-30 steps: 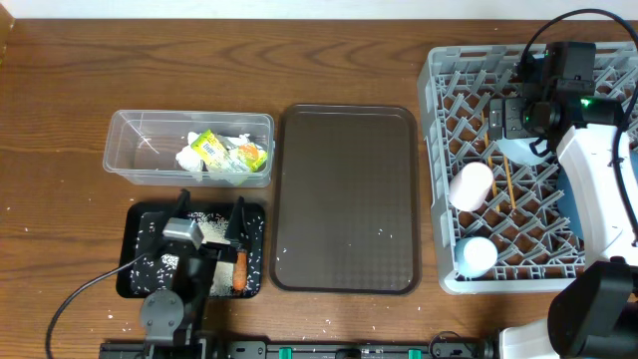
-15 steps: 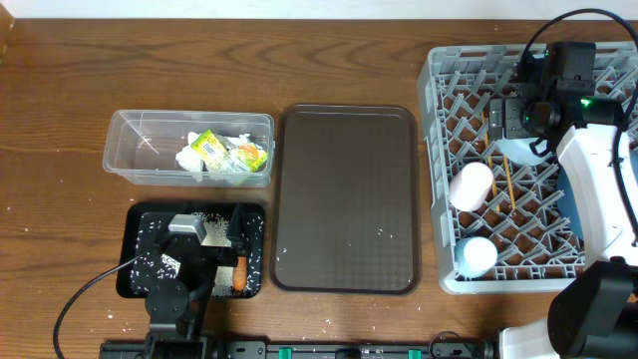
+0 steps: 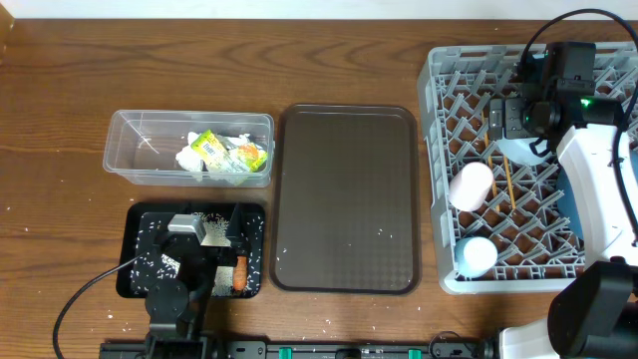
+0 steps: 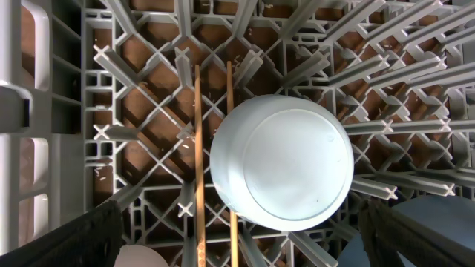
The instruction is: Sort waste into correct bins and load items into the dishwasher rack
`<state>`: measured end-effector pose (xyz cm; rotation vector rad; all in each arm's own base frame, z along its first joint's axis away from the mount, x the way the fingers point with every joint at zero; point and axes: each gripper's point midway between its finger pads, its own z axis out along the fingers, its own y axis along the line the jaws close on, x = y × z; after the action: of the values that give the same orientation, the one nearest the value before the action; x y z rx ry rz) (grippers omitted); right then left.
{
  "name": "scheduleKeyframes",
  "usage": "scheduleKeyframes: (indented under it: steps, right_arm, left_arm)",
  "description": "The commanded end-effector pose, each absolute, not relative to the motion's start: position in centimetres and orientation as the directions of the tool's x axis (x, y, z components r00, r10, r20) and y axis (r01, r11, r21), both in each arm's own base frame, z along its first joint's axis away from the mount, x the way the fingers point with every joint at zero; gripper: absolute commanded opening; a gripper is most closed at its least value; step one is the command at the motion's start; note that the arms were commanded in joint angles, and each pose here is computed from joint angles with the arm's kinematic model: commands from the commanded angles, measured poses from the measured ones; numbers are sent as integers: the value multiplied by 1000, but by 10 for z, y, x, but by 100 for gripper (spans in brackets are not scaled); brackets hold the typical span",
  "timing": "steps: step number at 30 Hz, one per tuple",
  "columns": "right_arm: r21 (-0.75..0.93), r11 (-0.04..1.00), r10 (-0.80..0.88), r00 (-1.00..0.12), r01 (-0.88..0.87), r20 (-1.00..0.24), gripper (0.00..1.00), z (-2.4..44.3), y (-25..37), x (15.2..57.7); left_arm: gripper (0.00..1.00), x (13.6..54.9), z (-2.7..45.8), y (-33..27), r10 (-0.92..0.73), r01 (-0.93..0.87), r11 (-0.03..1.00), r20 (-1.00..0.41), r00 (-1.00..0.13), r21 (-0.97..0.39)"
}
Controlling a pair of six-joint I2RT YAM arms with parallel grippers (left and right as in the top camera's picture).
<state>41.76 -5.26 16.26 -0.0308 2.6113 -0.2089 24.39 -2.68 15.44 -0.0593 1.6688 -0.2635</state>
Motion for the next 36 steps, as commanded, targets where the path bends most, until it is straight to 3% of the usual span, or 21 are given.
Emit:
scheduleKeyframes:
  steps: [1,29,36]
  right_arm:
    - [-144,990,-68,-866,5,-496,99,162,-45,418]
    - [-144,990,-67,-866,6,-496,99,161,-45,419]
    - [-150,988,-71,-806,22,-587,99,206,-45,410]
  left_arm:
    - [97,243,140,-28,-188,112,972,-968,-165,-208]
    - [97,243,140,-28,-188,113,972,-968,-166,-208]
    - [97,243,140,-28,-189,113,972,-968,-166,-209]
